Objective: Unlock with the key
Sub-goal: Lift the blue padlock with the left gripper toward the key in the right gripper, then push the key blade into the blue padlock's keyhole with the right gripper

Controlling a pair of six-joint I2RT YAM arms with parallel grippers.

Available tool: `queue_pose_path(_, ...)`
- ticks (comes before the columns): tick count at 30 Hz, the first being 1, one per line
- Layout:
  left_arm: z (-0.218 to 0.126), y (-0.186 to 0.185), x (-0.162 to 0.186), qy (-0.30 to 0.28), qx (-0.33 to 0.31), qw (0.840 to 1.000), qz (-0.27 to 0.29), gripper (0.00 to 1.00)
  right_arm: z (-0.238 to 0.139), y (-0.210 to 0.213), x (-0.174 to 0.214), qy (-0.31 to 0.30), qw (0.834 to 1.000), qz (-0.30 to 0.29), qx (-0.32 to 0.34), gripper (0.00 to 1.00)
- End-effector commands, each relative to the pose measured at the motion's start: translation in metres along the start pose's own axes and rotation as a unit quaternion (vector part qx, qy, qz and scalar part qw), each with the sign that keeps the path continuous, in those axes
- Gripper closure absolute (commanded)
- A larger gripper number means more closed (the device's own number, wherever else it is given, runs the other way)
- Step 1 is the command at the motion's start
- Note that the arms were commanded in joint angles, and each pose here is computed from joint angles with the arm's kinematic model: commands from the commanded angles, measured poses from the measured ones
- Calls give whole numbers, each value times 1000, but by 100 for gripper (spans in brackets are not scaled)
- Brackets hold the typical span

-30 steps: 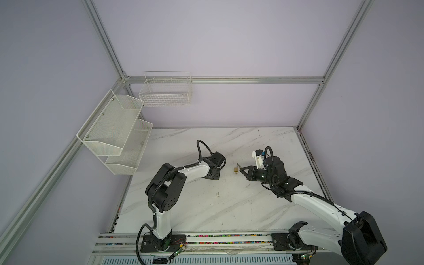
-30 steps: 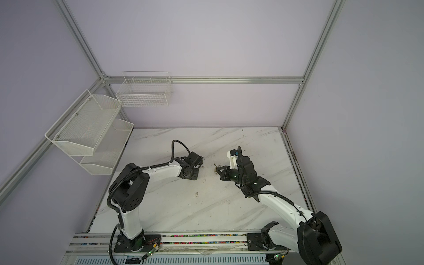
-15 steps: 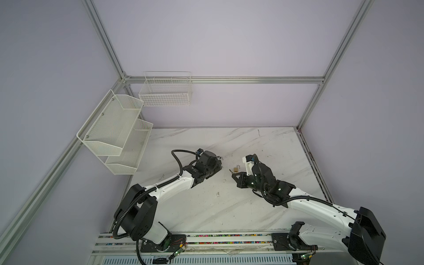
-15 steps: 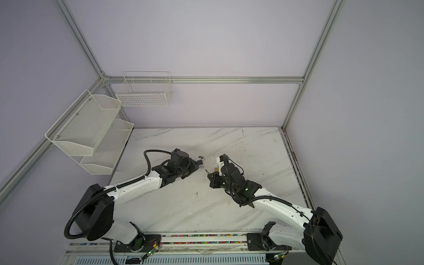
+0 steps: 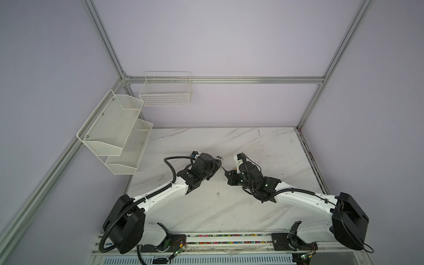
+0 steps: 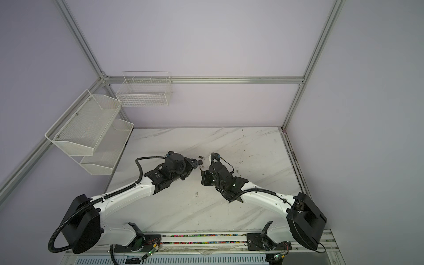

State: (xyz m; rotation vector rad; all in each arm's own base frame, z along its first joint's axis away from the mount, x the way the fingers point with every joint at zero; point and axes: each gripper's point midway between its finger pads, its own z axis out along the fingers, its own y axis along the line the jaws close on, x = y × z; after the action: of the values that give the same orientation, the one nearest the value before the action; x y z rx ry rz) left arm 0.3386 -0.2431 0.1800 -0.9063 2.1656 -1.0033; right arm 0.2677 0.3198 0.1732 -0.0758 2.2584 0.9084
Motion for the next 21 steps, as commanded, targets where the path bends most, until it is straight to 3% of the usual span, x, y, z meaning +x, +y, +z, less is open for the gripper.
queue_pose_path(1,-3,-3,-2,-12,19,1000,-11,100,-2,24,-12,-19,999,-3,-28,100)
queue_pose_path(21,-12,-1,-5,-19,24,999,-23,100,11,22,-8,-14,1000,-19,1,100)
